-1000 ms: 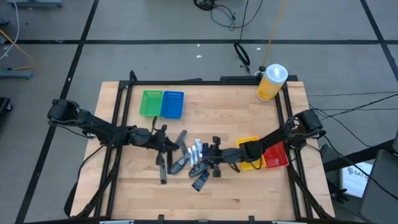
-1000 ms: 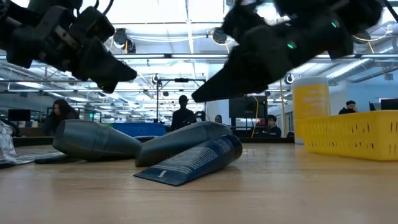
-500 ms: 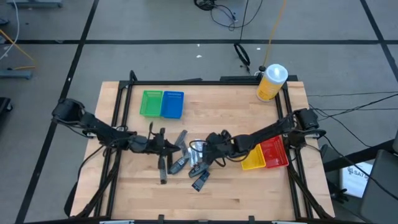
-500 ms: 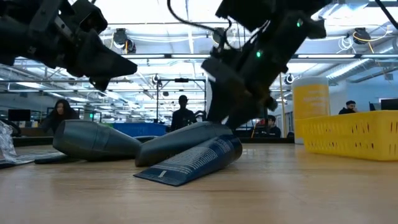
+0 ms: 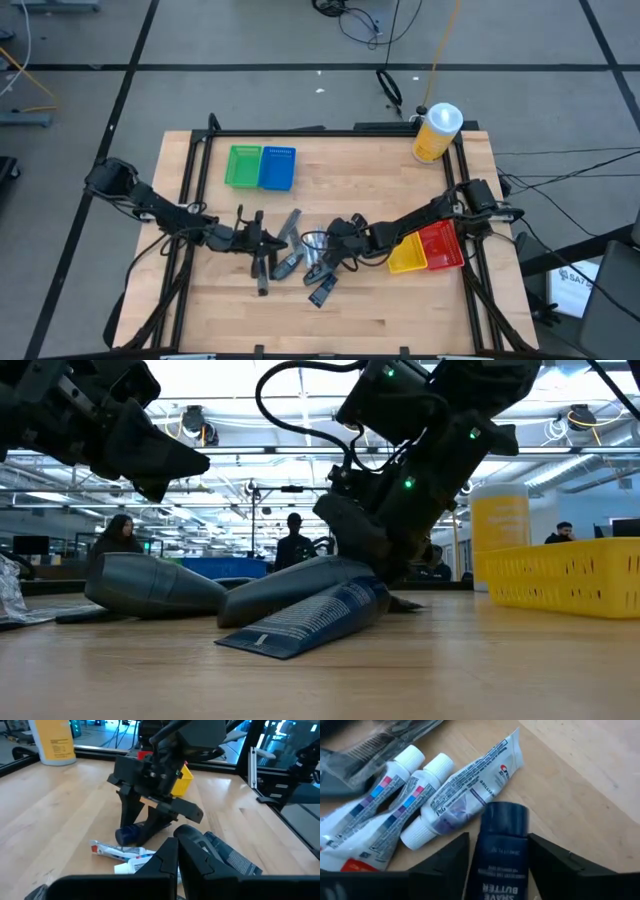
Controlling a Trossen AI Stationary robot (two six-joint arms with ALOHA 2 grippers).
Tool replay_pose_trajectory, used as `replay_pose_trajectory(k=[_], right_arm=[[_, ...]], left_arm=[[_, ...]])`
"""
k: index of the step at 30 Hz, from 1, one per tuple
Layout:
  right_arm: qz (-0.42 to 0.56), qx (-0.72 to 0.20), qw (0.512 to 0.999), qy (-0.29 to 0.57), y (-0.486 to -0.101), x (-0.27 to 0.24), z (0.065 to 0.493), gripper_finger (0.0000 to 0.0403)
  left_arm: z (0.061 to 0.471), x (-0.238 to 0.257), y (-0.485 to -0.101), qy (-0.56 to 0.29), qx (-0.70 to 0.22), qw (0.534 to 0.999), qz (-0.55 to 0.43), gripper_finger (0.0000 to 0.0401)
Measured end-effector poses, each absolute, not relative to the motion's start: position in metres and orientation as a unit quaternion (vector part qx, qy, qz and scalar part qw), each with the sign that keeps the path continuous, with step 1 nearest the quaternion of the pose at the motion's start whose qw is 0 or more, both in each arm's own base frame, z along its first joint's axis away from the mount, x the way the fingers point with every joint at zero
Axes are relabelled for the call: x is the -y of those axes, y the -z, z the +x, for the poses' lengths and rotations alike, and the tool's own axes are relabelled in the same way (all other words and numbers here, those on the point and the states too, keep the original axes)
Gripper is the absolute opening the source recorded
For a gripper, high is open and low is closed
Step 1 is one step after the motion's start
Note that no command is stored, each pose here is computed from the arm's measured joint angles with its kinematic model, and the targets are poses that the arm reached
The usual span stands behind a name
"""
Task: Pick & Place Travel size toiletries
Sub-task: Put the black shaving cream into the red bin
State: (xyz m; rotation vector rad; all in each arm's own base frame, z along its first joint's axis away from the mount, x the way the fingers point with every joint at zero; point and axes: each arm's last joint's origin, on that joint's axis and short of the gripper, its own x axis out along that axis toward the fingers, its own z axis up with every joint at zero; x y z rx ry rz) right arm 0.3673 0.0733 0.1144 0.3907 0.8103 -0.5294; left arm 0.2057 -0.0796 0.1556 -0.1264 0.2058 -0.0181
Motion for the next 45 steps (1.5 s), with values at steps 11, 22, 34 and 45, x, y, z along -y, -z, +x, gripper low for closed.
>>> replay_pose_trajectory(k=[11, 22, 34, 45], right_arm=[[0.167, -0.352, 0.894, 0.218, -0.163, -0.078, 0.358, 0.0073], [0.261, -0.449, 0.811, 0.269, -0.249, -0.077, 0.260, 0.0063], [0.313, -0.587, 0.568, 0.485, -0.242, -0.074, 0.173, 0.0063], [0.346, -0.612, 0.529, 0.475, -0.164, -0.065, 0.154, 0.0064]], left_arm=[[0.206, 0.079, -0.155, 0.000, -0.104, 0.993, -0.061, 0.0010], [0.205, 0.079, -0.155, -0.001, -0.107, 0.992, -0.063, 0.0010], [0.205, 0.079, -0.154, -0.002, -0.110, 0.991, -0.072, 0.0010], [0.205, 0.079, -0.154, -0.002, -0.110, 0.991, -0.075, 0.0010]])
